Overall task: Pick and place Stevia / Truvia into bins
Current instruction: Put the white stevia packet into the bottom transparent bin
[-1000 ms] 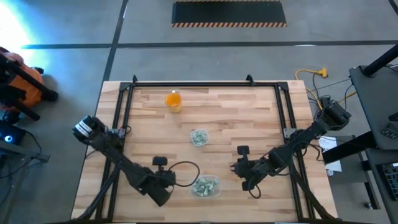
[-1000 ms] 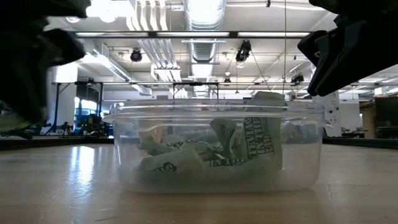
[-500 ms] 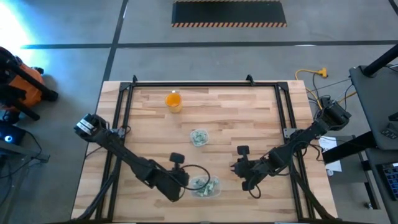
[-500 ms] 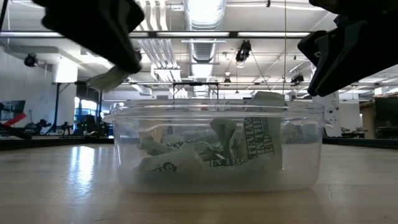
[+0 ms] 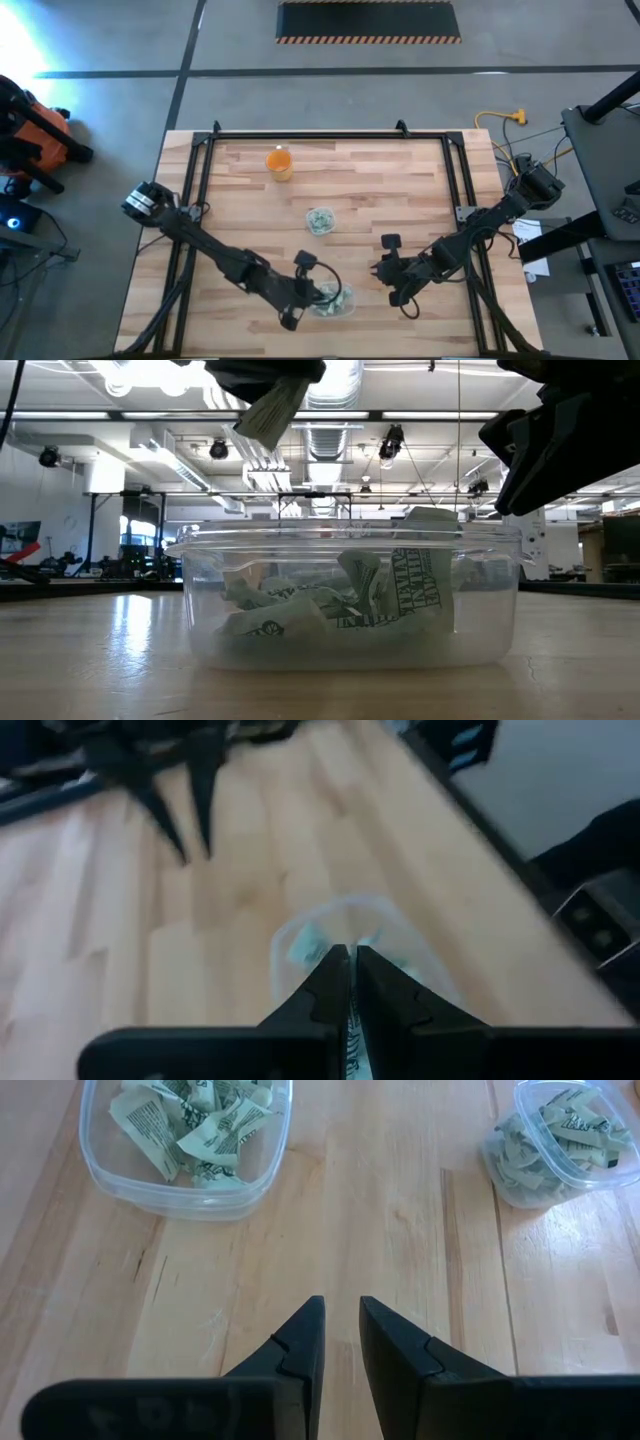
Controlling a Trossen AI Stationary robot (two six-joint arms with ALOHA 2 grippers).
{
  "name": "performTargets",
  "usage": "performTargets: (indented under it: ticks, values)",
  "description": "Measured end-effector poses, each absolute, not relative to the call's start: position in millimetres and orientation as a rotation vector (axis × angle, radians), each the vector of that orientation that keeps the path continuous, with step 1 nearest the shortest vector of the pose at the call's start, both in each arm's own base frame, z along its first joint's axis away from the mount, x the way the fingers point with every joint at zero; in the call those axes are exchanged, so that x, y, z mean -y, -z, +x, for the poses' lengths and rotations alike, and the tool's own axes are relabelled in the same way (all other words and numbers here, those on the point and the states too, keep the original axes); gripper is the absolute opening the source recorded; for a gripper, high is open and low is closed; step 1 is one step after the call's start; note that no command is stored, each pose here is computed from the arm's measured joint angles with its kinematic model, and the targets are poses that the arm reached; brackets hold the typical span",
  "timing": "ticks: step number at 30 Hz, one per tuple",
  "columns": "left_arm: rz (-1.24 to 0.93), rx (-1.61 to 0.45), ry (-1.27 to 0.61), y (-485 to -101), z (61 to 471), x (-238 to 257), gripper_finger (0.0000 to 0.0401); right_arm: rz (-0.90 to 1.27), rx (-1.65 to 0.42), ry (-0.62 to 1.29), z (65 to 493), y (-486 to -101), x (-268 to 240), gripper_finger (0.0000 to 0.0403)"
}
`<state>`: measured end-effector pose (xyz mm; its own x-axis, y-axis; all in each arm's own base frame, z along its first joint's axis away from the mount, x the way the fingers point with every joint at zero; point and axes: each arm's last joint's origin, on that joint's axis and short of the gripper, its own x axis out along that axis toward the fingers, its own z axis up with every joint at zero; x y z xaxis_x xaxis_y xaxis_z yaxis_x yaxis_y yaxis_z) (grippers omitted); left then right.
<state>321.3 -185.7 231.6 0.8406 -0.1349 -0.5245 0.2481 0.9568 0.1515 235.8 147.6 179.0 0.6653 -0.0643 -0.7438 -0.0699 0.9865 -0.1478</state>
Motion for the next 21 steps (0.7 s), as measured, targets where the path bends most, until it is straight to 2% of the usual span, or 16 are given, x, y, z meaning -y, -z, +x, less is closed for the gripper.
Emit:
performTargets:
  ticks: [8, 21]
  values:
    - [0.134, -0.4, 0.305, -205, 324, 181, 0.0001, -0.171, -0.847, -0.003, 236, -179, -147, 0.0057]
    - [0.093, -0.441, 0.3, -185, 322, 174, 0.0002, -0.172, -0.85, -0.002, 235, -178, -147, 0.0057]
